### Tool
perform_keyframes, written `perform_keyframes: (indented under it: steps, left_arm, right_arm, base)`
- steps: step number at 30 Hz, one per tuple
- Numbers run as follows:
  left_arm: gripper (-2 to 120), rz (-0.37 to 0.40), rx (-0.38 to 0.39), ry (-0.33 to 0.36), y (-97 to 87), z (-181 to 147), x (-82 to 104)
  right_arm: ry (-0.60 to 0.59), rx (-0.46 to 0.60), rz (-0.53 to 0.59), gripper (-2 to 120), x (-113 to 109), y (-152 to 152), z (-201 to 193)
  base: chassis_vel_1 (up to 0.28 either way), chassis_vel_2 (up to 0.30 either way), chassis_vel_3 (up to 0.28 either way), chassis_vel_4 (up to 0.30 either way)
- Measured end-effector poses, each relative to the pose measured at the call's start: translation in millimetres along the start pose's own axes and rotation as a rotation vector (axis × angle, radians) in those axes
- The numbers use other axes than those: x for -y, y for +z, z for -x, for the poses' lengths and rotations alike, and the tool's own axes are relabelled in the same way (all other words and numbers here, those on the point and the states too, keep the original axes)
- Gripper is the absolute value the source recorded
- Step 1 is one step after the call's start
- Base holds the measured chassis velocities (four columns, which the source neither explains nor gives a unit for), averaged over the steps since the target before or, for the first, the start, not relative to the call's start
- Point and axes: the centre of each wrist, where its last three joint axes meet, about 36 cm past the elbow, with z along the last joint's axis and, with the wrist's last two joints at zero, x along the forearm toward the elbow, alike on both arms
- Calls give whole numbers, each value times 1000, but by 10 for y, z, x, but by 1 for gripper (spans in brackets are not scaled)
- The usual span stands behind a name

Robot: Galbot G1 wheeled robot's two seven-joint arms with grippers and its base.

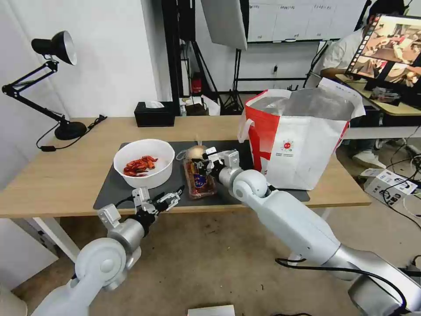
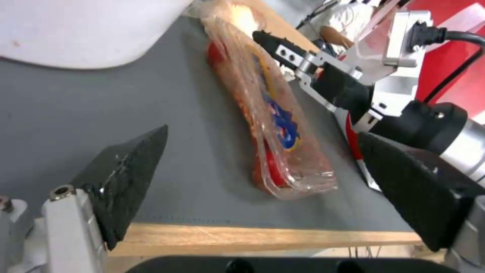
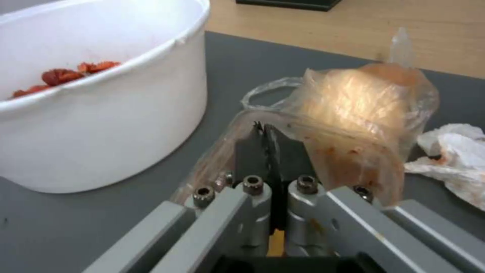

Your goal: Pick up the trash from the table and place it into the takeout bag.

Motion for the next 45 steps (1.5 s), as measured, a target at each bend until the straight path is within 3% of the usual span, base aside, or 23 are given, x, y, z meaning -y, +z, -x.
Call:
perform_keyframes:
  steps: [9,23,45]
  left_arm:
    - [100,-21,-23,18,-72,95,-73]
    - [100,-91,-76,78,-66,389,-25]
    - [100,-125,-148,64,-32,628,-14]
  right_arm:
    - [-7,-22,-12,0,18,-20,111]
    - [2,-27,-9,0,54,-7,97]
    - [1,-21,-7,0,32,-4,47]
  base:
    - [0,0,0,0]
    - [0,0,0,0]
    - [0,0,0,0]
